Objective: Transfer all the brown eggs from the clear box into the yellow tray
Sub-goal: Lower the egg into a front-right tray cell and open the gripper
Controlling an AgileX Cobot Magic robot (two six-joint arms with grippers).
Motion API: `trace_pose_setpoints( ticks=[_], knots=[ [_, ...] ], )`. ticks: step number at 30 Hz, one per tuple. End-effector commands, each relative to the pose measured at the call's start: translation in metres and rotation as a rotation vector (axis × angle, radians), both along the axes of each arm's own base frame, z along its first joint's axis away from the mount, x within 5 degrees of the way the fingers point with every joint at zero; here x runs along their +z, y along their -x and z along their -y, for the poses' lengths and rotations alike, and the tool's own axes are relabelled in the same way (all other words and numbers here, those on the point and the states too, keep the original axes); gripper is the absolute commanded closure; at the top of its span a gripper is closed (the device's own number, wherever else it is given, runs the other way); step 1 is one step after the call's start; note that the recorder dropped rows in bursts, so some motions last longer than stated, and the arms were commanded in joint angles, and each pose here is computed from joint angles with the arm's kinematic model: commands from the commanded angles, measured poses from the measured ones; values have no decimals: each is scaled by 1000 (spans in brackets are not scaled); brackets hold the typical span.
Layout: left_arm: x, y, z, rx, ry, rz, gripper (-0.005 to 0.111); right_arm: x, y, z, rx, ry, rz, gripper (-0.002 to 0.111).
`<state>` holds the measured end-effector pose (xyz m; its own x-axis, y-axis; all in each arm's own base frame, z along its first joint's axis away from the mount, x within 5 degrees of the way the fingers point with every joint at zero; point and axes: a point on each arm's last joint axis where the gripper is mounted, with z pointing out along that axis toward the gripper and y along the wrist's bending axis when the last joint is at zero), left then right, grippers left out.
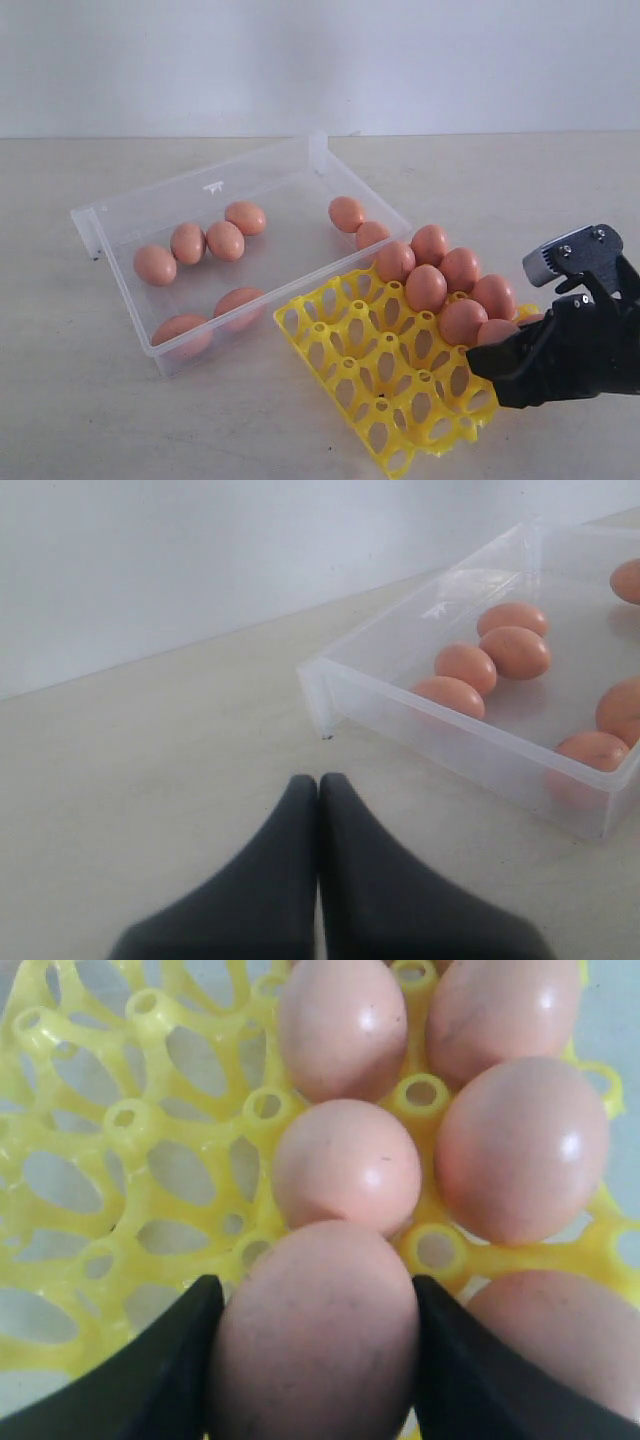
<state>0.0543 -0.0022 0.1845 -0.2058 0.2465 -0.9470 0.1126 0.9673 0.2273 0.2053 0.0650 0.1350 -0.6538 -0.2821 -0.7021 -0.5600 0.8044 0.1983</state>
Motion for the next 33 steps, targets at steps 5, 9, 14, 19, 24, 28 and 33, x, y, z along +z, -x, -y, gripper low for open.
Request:
trace_pose_setpoints(
  ticks=[5, 9, 14, 19, 24, 28, 33],
  knots=[
    [1, 0, 0, -1, 8, 10, 111, 1, -4, 1, -33, -1, 22, 108],
    [1, 0, 0, -1, 8, 10, 111, 2, -4, 0, -36, -11, 24, 99],
    [1, 0, 0, -1, 8, 10, 111, 2, -4, 0, -36, -11, 24, 66],
    [1, 0, 0, -1, 8, 10, 111, 2, -5, 0, -49, -18, 24, 50],
    [1, 0, 0, -1, 8, 10, 111, 3, -5, 0, -49, -18, 28, 50],
    [1, 0, 0, -1, 8, 10, 111, 3, -5, 1, -55, -22, 27, 50],
    [1, 0, 0, -1, 8, 10, 111, 8, -8, 1, -63, -27, 49, 50]
  ],
)
